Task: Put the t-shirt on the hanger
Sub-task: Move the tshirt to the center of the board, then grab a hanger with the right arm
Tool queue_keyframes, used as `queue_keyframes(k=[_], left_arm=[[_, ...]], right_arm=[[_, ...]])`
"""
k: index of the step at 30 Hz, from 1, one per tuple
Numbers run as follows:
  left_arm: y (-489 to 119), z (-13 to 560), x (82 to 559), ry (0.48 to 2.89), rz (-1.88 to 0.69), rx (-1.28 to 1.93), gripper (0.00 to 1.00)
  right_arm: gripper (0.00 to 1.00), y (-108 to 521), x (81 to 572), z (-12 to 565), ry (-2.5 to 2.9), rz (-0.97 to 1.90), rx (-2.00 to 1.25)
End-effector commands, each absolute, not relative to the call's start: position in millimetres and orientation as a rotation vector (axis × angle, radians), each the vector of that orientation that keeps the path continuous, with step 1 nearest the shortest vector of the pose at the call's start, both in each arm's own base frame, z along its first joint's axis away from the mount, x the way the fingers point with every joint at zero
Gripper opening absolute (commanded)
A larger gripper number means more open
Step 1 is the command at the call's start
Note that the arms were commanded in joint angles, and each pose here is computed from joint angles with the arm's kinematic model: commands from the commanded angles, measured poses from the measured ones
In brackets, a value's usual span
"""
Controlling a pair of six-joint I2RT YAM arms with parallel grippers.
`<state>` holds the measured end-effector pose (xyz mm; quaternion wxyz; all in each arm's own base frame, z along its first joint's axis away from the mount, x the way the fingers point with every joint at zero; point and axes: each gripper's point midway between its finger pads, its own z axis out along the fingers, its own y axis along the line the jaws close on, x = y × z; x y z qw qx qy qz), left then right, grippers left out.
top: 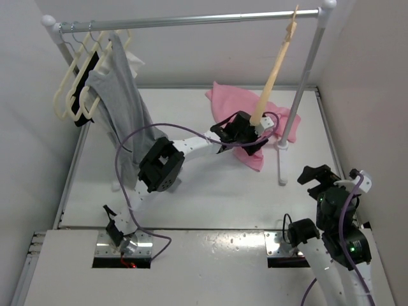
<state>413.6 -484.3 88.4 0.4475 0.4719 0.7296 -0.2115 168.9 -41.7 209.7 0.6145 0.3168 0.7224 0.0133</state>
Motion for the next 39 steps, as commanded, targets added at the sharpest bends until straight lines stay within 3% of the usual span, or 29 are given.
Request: queue_keyframes(k=[1, 4, 5, 6, 11, 14, 16, 20, 21, 25, 29, 33, 34, 39], left_arm=[[-502, 100, 430, 1.768, -0.613, 1.07, 0.7], [-493, 97, 441, 1.796, -0.605, 1.045, 0.23], [-483, 91, 445, 1.828, -0.591, 1.041, 0.01], [-473, 90, 449, 1.838, -0.578, 1.058, 0.0], [-404, 84, 446, 1.875, -0.457, 1.226, 0.0], [-352, 116, 448, 1.758, -0.321, 1.384, 0.0], [-301, 99, 437, 1.778, -0.24, 1.554, 0.0], [-223, 87, 393, 1.782, -0.164, 1.876, 0.0], [-202, 78, 359, 1.827, -0.198, 2.011, 0.0], [-158, 60, 300, 1.766, -0.295, 2.348, 0.0], [-144, 54, 274, 1.698, -0.314, 2.427, 0.1], [-134, 54, 253, 1.575, -0.247, 2.461, 0.34], [-137, 50, 248, 1.565, -0.236, 2.451, 0.48], [-148, 73, 256, 1.747, -0.259, 2.182, 0.58]], right_arm=[[1.0, -41, 174, 219, 1.667, 0.027, 0.735], [1.0, -37, 175, 220, 1.683, 0.039, 0.714], [1.0, -37, 176, 218, 1.696, 0.027, 0.705], [1.0, -38, 177, 220, 1.696, 0.016, 0.71], [1.0, -47, 180, 237, 1.689, -0.067, 0.682], [1.0, -48, 186, 251, 1.696, -0.089, 0.689], [1.0, -45, 192, 254, 1.721, -0.096, 0.67], [1.0, -33, 208, 270, 1.688, -0.022, 0.638], [1.0, -25, 214, 272, 1.701, 0.0, 0.585], [1.0, 0, 237, 300, 1.671, 0.094, 0.418], [1.0, 22, 252, 331, 1.739, 0.112, 0.233], [1.0, 32, 264, 386, 1.746, 0.122, 0.154], [1.0, 34, 267, 393, 1.745, 0.124, 0.139], [1.0, 52, 286, 450, 1.649, 0.217, 0.104]])
